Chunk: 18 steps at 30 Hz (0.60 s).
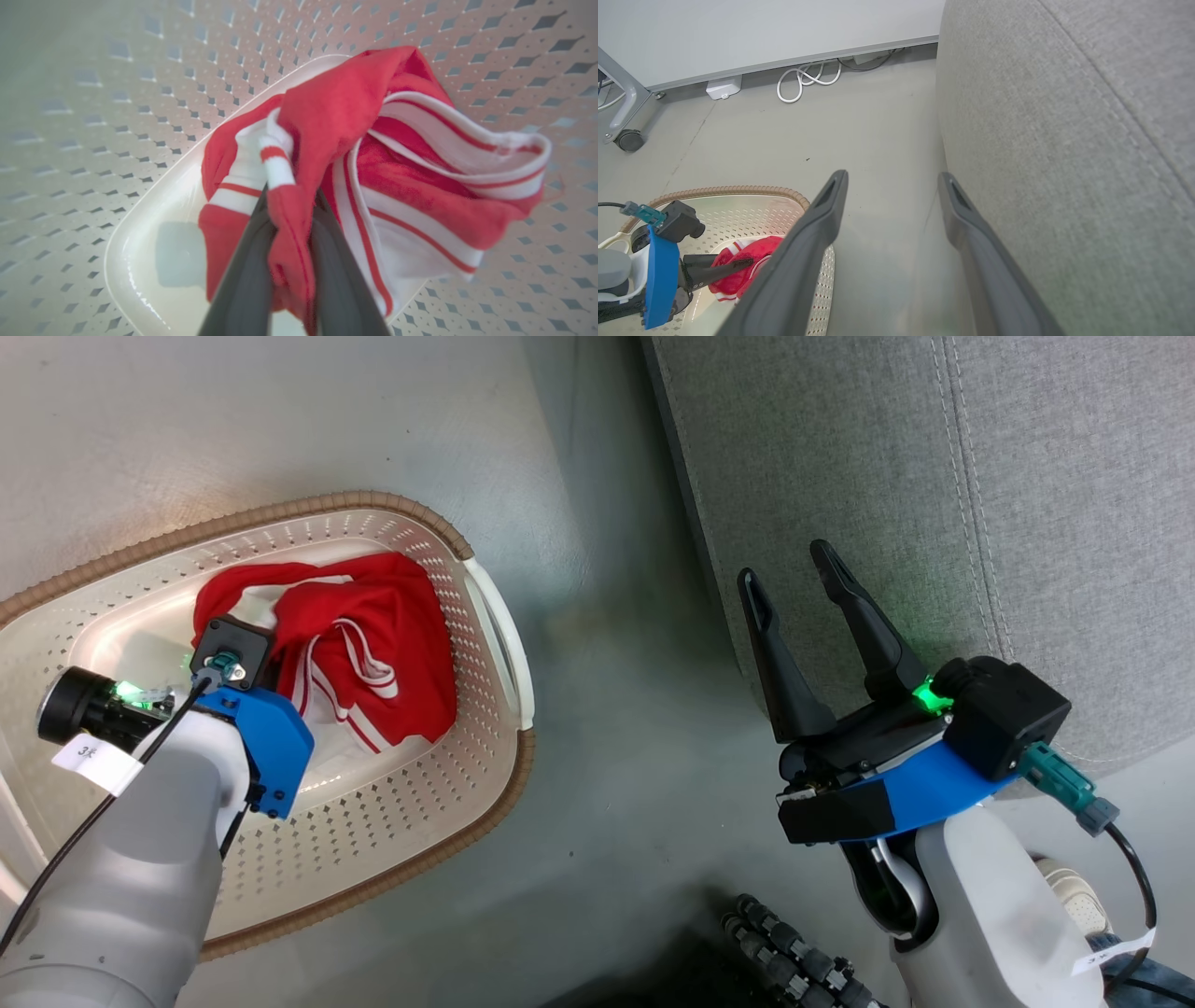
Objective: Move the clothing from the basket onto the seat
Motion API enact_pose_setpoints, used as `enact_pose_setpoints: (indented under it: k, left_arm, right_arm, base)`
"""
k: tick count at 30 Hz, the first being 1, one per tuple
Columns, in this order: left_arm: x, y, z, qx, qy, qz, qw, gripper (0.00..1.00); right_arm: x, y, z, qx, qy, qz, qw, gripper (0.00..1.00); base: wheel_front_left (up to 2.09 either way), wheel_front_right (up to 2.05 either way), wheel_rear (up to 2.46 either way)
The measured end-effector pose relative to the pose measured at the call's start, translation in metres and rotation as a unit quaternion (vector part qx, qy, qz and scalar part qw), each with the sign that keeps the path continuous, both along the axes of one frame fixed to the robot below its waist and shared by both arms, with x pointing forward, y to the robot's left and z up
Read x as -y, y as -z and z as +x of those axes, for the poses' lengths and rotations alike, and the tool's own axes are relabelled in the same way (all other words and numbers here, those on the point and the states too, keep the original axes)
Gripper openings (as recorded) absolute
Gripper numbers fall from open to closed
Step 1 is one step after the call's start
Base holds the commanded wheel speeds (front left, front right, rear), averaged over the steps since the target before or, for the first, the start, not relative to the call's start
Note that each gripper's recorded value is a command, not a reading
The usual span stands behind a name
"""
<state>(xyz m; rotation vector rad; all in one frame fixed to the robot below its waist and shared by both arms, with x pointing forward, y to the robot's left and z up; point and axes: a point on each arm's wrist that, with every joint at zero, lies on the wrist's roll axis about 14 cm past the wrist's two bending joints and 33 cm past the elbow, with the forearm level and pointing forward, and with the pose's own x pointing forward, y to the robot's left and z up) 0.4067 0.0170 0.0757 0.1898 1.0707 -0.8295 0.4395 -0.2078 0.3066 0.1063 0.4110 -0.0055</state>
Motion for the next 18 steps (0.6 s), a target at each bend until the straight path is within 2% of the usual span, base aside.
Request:
enact_pose_setpoints:
  k: [18]
  left_arm:
    - [0.005,-0.028,-0.005,-0.004,-0.039,-0.024,0.999,0.00]
  right_arm:
    - [-0.007,-0.021,0.010,0.030,-0.016,-0.005,0.999,1.00]
  base:
    - [0.00,0.00,0.00]
